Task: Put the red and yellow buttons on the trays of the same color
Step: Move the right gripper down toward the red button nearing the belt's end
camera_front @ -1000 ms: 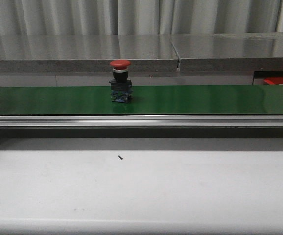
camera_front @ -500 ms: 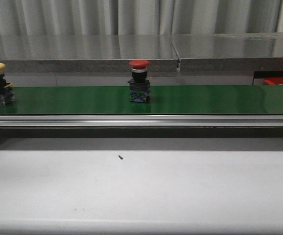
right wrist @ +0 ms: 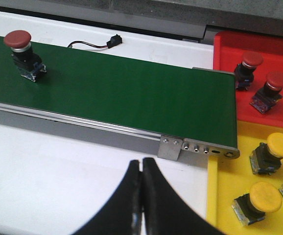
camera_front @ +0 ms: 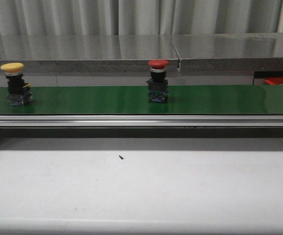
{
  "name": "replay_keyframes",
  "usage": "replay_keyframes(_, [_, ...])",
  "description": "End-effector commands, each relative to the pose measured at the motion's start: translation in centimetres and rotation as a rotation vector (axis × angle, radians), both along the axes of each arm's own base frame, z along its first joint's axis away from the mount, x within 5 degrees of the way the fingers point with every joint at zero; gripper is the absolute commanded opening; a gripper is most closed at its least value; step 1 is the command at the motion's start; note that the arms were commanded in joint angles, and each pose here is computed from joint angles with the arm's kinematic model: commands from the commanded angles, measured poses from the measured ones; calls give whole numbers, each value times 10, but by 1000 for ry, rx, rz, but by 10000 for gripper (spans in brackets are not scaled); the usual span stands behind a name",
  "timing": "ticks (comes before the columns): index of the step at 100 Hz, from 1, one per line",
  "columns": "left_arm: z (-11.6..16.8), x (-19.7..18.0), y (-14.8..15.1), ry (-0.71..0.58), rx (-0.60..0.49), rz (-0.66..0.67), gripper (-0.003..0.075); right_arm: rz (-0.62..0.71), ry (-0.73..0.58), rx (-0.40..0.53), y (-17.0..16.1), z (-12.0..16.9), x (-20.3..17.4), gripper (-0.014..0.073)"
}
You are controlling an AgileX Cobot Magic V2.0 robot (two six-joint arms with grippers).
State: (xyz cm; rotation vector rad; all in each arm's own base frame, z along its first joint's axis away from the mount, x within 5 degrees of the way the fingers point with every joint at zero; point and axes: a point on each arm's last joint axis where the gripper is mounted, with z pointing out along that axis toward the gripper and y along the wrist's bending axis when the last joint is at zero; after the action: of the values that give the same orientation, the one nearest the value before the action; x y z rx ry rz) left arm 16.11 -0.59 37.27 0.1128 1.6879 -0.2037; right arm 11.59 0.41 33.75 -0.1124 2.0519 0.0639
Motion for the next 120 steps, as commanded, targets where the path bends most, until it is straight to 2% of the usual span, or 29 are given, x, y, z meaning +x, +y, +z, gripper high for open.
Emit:
replay_keyframes(1, [1,-20,-1,-91,-10,57,413,-11,-85,1,-1,13,2,-117])
replay_keyframes(10, [-16,-35,-3,-93,-8,57,344,-11,-85,2,-1,13,2,-117])
replay_keyframes(17, [-31,-42,-6,-77,-15,46,256,-11,-85,2,-1,13,2,-117])
replay_keyframes(34, [-53,-51,-10,-48,-62,19,-21,-11,-85,3,-1,13,2,-117])
replay_keyframes(57, [-54,-51,-11,-50,-67,13,-19,-10,-76,5,0,11,2,-113])
replay_keyframes(64, [-54,-51,-11,-50,-66,13,-19,-3,-56,8,0,9,1,-53])
replay_keyframes(71, [-54,-51,-11,-50,-66,13,-19,3,-40,11,1,8,1,99])
replay_keyframes(75, [-54,-51,-11,-50,-66,13,-19,5,-38,19,1,8,1,235])
replay_keyframes(77, [-54,-51,-11,-50,-66,13,-19,6,-39,26,2,8,1,337])
replay_keyframes(78, [-54,-51,-11,-50,-66,13,-19,6,-39,26,2,8,1,337])
replay_keyframes(83, [-54,-51,-11,-49,-66,11,-19,7,-47,42,2,9,1,529])
replay_keyframes(87, [-54,-51,-11,-49,-66,11,-19,5,-52,45,2,9,2,620])
replay_keyframes(101, [-54,-51,-11,-49,-66,11,-19,7,2,49,0,9,20,579])
replay_keyframes(120, [-54,-51,-11,-49,-66,13,-19,49,137,12,-6,7,79,579])
